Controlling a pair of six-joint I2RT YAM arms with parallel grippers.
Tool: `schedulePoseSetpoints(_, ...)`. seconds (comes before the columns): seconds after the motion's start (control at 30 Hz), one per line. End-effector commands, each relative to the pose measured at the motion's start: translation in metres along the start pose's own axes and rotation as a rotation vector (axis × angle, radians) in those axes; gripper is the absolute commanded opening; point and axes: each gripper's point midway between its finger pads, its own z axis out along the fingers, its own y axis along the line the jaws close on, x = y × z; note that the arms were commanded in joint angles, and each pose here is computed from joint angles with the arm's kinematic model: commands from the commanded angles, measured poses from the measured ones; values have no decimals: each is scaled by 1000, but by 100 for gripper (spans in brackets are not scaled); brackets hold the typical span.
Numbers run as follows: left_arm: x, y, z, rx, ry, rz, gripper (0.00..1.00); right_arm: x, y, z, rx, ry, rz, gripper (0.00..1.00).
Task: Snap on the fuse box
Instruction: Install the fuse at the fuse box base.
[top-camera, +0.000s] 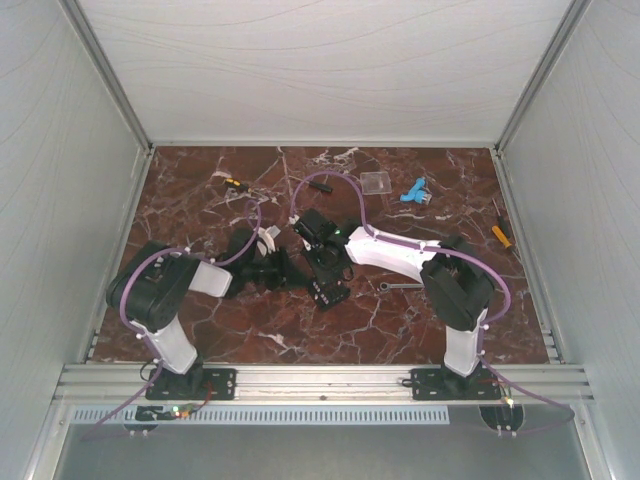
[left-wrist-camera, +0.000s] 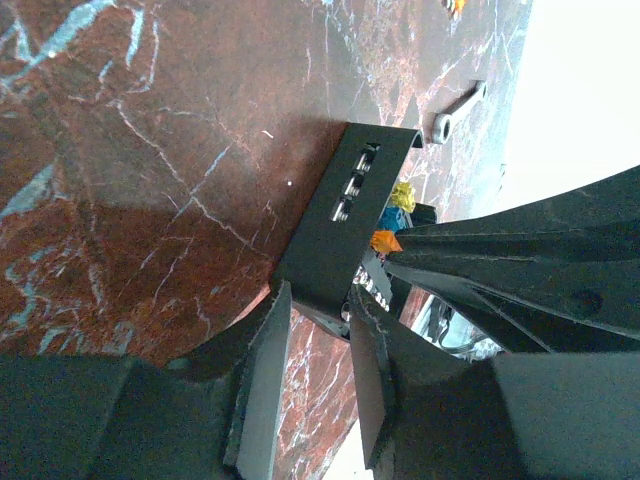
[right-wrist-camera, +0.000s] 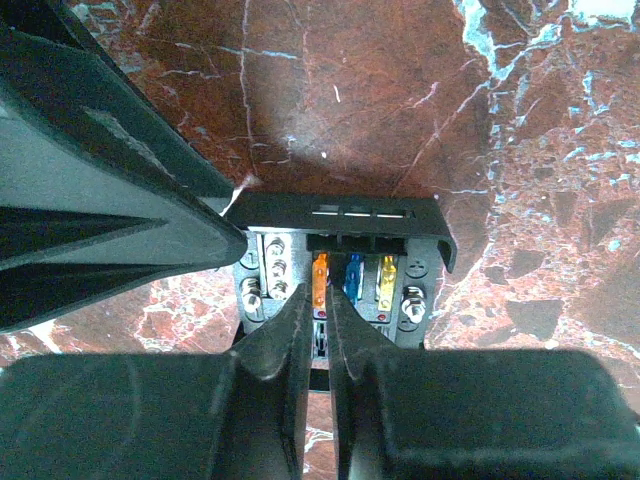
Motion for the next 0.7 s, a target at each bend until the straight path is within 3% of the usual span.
schedulePoseSetpoints(0.0,0,-6,1,37,-1,24,30,-4,-3,0,19,6,14,5)
schedulePoseSetpoints(0.07,0,-5,1,35,-3,22,30,-1,-4,1,23,14,15,0)
schedulePoseSetpoints(0.67,4,-1,1,22,6,-5,28,67,-37,30,79,156,28,0)
